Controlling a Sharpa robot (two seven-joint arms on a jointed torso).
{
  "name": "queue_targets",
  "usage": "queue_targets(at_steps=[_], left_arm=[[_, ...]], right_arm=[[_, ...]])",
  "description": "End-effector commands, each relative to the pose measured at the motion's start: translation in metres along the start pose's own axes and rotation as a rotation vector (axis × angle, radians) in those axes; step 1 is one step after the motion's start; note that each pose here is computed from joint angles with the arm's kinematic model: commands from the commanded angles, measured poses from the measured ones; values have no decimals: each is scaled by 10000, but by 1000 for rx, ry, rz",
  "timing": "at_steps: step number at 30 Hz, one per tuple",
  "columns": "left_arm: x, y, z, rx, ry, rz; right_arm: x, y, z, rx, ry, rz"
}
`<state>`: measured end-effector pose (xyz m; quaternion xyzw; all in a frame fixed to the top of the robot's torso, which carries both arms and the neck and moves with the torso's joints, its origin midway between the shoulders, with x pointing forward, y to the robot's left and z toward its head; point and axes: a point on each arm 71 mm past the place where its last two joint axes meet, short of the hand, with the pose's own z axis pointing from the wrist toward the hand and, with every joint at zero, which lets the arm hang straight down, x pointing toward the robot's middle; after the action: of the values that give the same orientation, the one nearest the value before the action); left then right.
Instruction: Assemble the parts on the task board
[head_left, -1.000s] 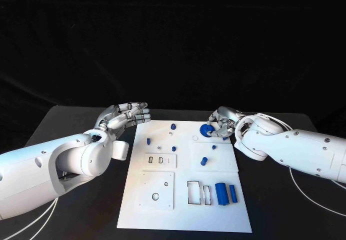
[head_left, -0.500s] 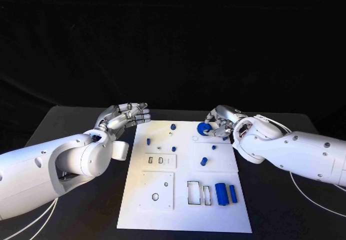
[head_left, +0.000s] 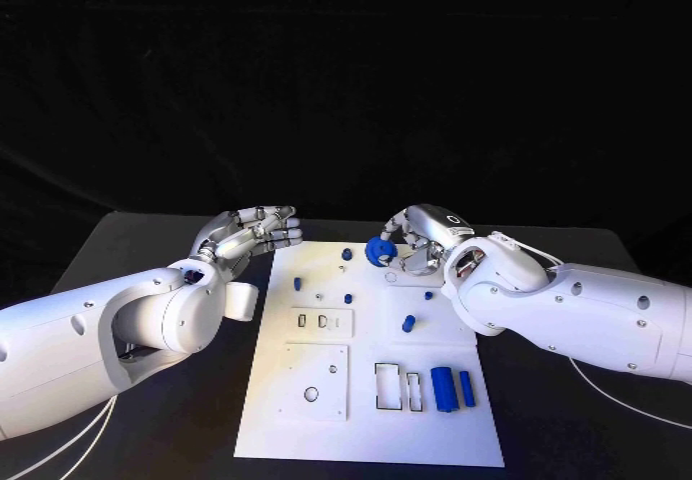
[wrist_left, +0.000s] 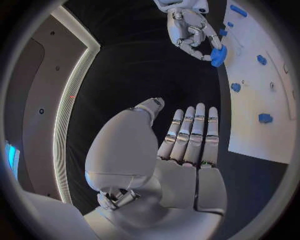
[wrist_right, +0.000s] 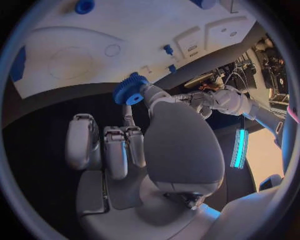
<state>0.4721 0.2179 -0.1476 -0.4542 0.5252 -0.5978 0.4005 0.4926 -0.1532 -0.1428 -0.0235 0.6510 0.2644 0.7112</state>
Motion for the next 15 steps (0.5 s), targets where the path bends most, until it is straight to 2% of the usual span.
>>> queue_targets(at_steps=[1, 10, 15], left_arm=[[26, -9, 5, 7, 18, -9], [33, -9, 6, 7, 18, -9], [46, -7, 11, 7, 22, -10]], right_arm=[[12, 90, 41, -44, -29, -53], [206, 310, 211, -87, 6, -83], [301, 372, 260, -97, 32, -91]])
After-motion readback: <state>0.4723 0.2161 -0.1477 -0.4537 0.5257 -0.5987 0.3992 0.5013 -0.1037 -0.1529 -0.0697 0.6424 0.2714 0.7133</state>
